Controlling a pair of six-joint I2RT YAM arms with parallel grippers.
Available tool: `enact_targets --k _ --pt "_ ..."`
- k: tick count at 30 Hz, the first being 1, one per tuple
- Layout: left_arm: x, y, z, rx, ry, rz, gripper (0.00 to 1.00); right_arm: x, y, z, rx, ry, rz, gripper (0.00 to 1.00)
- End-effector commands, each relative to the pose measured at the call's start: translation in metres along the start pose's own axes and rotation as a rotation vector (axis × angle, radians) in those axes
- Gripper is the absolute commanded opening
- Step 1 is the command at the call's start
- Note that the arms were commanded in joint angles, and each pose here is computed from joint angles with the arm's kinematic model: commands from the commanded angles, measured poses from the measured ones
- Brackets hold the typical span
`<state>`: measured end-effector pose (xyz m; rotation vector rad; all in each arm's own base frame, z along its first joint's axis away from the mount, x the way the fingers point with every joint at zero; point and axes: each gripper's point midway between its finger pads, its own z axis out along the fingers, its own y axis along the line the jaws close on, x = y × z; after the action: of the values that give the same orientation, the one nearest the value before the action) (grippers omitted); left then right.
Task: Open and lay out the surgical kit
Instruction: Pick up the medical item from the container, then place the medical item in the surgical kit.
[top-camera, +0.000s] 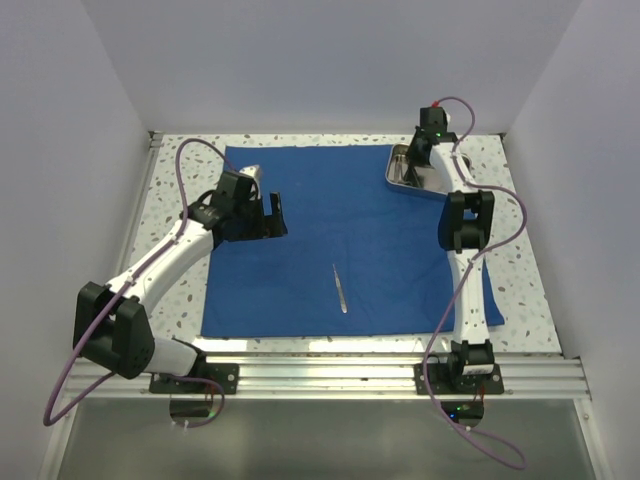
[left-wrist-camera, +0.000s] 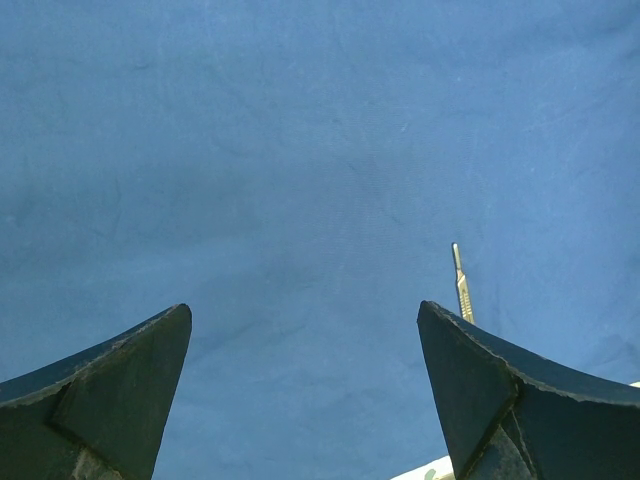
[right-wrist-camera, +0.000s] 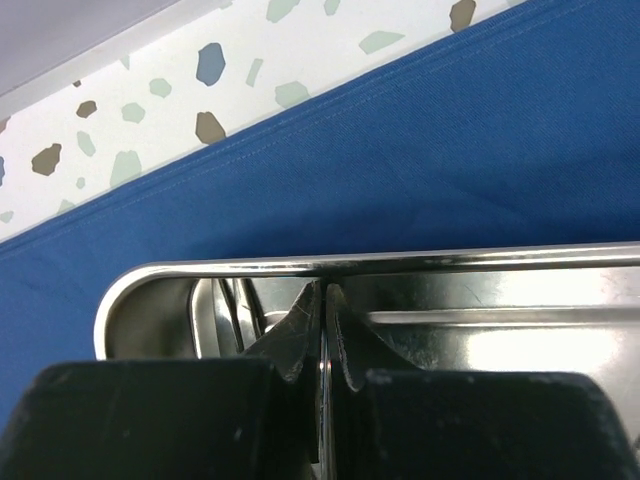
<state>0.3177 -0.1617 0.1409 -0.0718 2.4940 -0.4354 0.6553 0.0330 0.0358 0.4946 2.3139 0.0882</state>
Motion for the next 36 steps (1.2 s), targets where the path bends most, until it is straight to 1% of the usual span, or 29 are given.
enact_targets --k 1,2,5,6,12,17,21,22,23,24,25,26,27,28,29,31,32,33,35,36 --pt "-0.010 -0.009 -0.001 0.038 -0.033 0.008 1.00 -0.037 0.003 -0.047 0.016 -0.057 -0.029 0.00" --pt "-0.011 -0.010 -0.001 0.041 -0.033 0.012 0.99 -0.052 0.004 -0.060 0.010 -0.090 -0.023 0.00" --pt "-0.018 -0.016 -0.002 0.062 -0.045 0.024 0.99 -0.076 0.000 -0.083 0.010 -0.140 -0.017 0.00" --pt "-0.022 -0.019 -0.003 0.074 -0.052 0.030 1.00 -0.090 0.001 -0.099 0.001 -0.172 -0.010 0.00" --pt "-0.027 -0.025 -0.009 0.107 -0.075 0.049 1.00 -0.128 -0.010 -0.151 -0.003 -0.256 0.011 0.00" --pt "-0.026 -0.026 -0.019 0.122 -0.097 0.060 0.99 -0.141 -0.012 -0.183 -0.007 -0.294 0.010 0.00" --pt "-0.022 -0.024 -0.024 0.128 -0.109 0.074 1.00 -0.142 -0.015 -0.208 -0.005 -0.301 -0.001 0.00" --pt "-0.022 -0.024 -0.024 0.129 -0.109 0.078 0.99 -0.149 -0.013 -0.229 -0.020 -0.327 0.003 0.00" --pt "-0.022 -0.025 -0.024 0.137 -0.107 0.081 1.00 -0.149 -0.014 -0.238 -0.026 -0.333 0.003 0.00" --pt "-0.023 -0.027 -0.024 0.145 -0.114 0.085 1.00 -0.140 -0.017 -0.241 -0.020 -0.313 -0.006 0.00" --pt "-0.025 -0.028 -0.024 0.151 -0.117 0.086 1.00 -0.144 -0.015 -0.266 -0.045 -0.339 -0.001 0.00" --pt "-0.026 -0.031 -0.024 0.162 -0.119 0.089 0.99 -0.127 -0.019 -0.265 -0.044 -0.300 -0.001 0.00" --pt "-0.029 -0.034 -0.023 0.174 -0.127 0.091 1.00 -0.120 -0.020 -0.271 -0.055 -0.290 0.018 0.00" --pt "-0.030 -0.036 -0.020 0.183 -0.123 0.088 1.00 -0.122 -0.018 -0.299 -0.088 -0.316 0.028 0.00" --pt "-0.033 -0.041 -0.021 0.203 -0.123 0.093 0.99 -0.097 -0.021 -0.292 -0.097 -0.253 0.027 0.00" --pt "-0.036 -0.046 -0.015 0.224 -0.117 0.094 1.00 -0.075 -0.022 -0.304 -0.125 -0.209 0.061 0.00" --pt "-0.042 -0.053 -0.018 0.246 -0.123 0.101 1.00 -0.050 -0.023 -0.310 -0.155 -0.157 0.079 0.00" --pt "-0.043 -0.054 -0.014 0.250 -0.117 0.104 0.99 -0.039 -0.026 -0.315 -0.156 -0.139 0.087 0.00" --pt "-0.048 -0.058 -0.013 0.263 -0.123 0.117 0.99 -0.005 -0.030 -0.325 -0.161 -0.080 0.078 0.00" --pt "-0.049 -0.059 -0.010 0.265 -0.121 0.119 1.00 0.015 -0.028 -0.330 -0.173 -0.020 0.053 0.00"
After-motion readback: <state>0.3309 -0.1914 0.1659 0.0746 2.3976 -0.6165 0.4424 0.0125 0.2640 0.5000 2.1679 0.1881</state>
